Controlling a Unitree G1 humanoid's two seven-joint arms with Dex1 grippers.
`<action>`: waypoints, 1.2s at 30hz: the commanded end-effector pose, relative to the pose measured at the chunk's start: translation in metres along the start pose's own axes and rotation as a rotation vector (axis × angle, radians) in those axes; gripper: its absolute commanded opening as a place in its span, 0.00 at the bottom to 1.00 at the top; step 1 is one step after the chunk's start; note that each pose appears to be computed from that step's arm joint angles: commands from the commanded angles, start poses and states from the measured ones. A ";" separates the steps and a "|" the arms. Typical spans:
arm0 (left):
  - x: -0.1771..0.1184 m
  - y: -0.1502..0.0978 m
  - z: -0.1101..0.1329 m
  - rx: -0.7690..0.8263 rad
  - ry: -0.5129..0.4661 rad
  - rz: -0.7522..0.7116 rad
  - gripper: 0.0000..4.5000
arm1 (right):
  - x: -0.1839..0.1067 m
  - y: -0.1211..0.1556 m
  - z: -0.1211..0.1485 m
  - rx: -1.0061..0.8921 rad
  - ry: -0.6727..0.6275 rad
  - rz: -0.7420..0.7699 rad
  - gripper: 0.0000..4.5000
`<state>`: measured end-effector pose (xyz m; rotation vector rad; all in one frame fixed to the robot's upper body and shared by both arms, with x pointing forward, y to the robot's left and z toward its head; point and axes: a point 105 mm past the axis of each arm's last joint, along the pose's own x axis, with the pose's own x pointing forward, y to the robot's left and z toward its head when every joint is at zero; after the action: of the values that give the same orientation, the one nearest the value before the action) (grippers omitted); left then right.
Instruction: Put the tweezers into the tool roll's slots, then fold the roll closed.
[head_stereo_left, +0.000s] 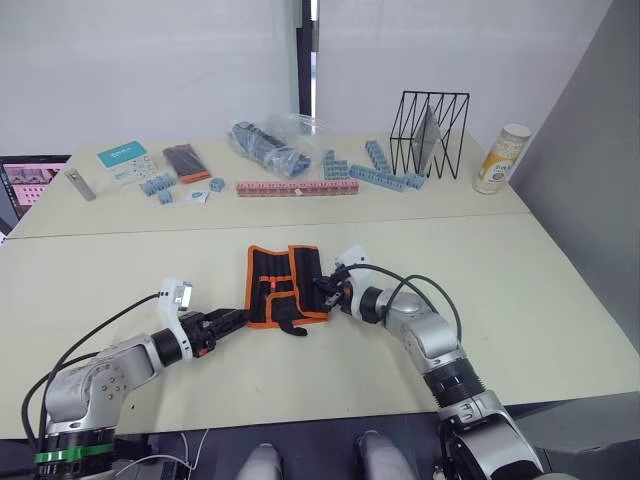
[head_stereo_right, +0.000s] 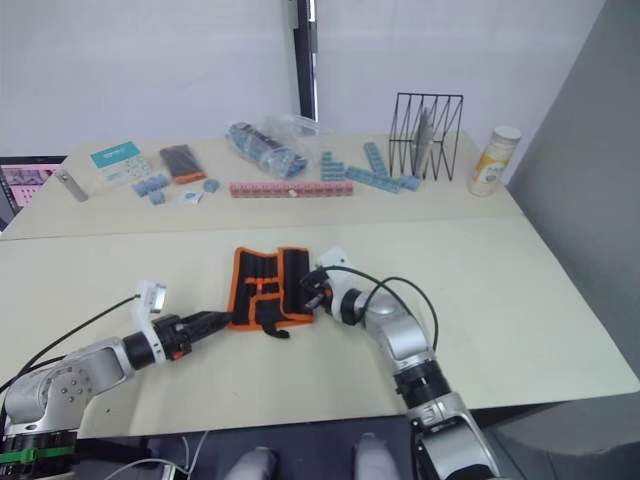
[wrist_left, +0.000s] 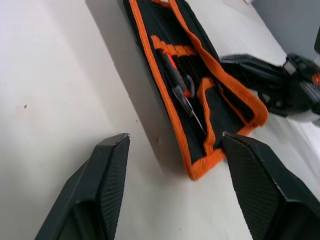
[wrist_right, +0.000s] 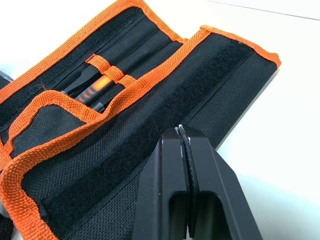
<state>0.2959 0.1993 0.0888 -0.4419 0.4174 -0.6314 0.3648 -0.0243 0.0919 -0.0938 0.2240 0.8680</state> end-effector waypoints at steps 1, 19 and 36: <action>0.007 -0.003 0.001 0.005 0.004 -0.003 0.69 | 0.001 0.007 -0.013 0.014 0.052 0.017 0.00; 0.024 0.000 0.000 -0.005 0.017 -0.012 0.00 | 0.000 0.011 -0.006 0.005 0.035 0.019 0.00; 0.013 -0.031 0.051 0.372 0.128 -0.179 0.00 | -0.002 0.052 0.000 0.017 0.020 0.095 0.00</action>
<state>0.3186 0.1945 0.1293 -0.1507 0.4086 -0.8208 0.3284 0.0014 0.0918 -0.0950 0.2523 0.9465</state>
